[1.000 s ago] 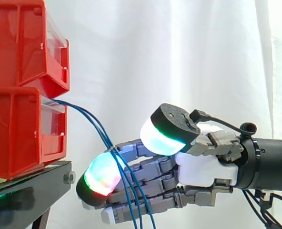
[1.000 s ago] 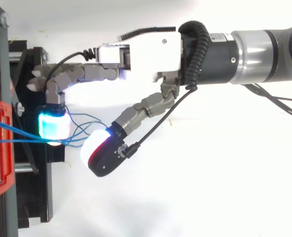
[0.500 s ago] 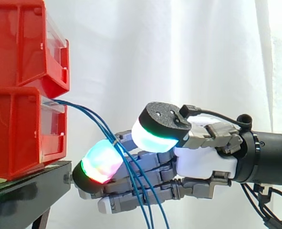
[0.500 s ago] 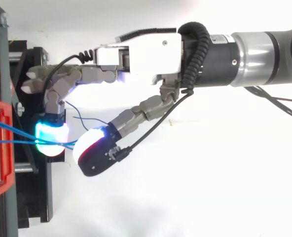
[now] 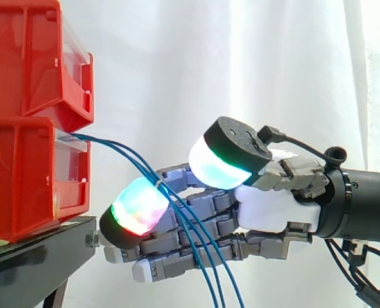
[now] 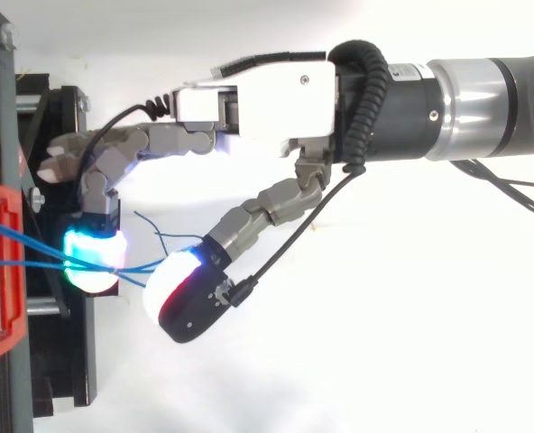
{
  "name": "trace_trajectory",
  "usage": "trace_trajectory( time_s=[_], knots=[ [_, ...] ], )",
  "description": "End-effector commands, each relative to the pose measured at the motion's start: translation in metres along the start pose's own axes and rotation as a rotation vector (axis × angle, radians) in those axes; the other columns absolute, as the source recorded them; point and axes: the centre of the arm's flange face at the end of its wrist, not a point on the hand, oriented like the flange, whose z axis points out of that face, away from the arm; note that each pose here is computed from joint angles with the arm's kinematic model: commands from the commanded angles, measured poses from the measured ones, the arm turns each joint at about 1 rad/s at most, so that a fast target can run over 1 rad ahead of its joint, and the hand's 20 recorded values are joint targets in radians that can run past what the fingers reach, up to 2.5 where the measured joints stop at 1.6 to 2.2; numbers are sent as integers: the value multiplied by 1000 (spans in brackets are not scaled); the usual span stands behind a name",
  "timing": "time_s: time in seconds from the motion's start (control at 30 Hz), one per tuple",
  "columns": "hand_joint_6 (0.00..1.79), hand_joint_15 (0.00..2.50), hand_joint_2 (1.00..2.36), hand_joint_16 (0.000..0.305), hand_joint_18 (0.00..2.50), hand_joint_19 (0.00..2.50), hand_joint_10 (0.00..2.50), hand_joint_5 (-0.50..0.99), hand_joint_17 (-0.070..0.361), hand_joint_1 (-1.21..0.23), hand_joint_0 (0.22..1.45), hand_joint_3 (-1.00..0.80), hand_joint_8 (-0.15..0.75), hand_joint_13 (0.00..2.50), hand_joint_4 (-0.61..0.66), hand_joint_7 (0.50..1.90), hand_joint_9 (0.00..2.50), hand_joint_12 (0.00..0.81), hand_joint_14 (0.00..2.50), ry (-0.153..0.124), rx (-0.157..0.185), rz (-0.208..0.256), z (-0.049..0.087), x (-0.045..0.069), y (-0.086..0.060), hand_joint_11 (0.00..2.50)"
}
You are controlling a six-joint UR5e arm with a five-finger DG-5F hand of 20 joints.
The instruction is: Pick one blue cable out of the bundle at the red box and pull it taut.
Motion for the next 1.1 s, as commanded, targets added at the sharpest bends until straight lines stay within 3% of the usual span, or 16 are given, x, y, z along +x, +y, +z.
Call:
trace_trajectory(
  time_s=[0.0, 0.03, 0.17, 0.27, 0.43, 0.53, 0.9, 1.07],
  knots=[
    [874, 51, 1001, 56, 125, 144, 0, -122, 126, -792, 564, -481, 307, 202, 167, 734, 213, 359, 2, -1, 0, -6, 0, 0, 0, 0],
    [865, 32, 1006, 56, 176, 113, 0, -120, 125, -820, 590, -427, 312, 231, 168, 806, 245, 359, 0, -1, 0, -10, 0, 0, 0, 0],
    [886, 36, 1014, 55, 206, 113, 0, -130, 124, -833, 613, -302, 310, 251, 116, 864, 258, 360, 1, 2, -1, -22, 0, 1, 1, 0],
    [919, 44, 1016, 55, 225, 113, 0, -143, 124, -840, 617, -256, 309, 262, 106, 793, 254, 361, 0, 4, -1, -27, 1, 4, 1, 0],
    [914, 67, 1003, 57, 286, 151, 1, -141, 127, -835, 564, -461, 326, 317, 158, 721, 303, 375, 0, 8, -2, -28, 2, 7, 2, 0],
    [898, 65, 1000, 57, 314, 166, 1, -128, 128, -817, 553, -498, 344, 337, 157, 770, 353, 379, 1, 9, -1, -28, 2, 7, 2, 0],
    [883, 76, 1008, 54, 405, 193, 1, -93, 122, -754, 584, -407, 378, 437, 164, 884, 481, 384, 2, 13, -2, -26, 2, 11, 3, 0],
    [877, 98, 1011, 55, 395, 237, 0, -87, 124, -597, 577, -361, 376, 425, 183, 906, 483, 389, 3, 13, -2, -24, 2, 11, 3, 0]
  ],
)
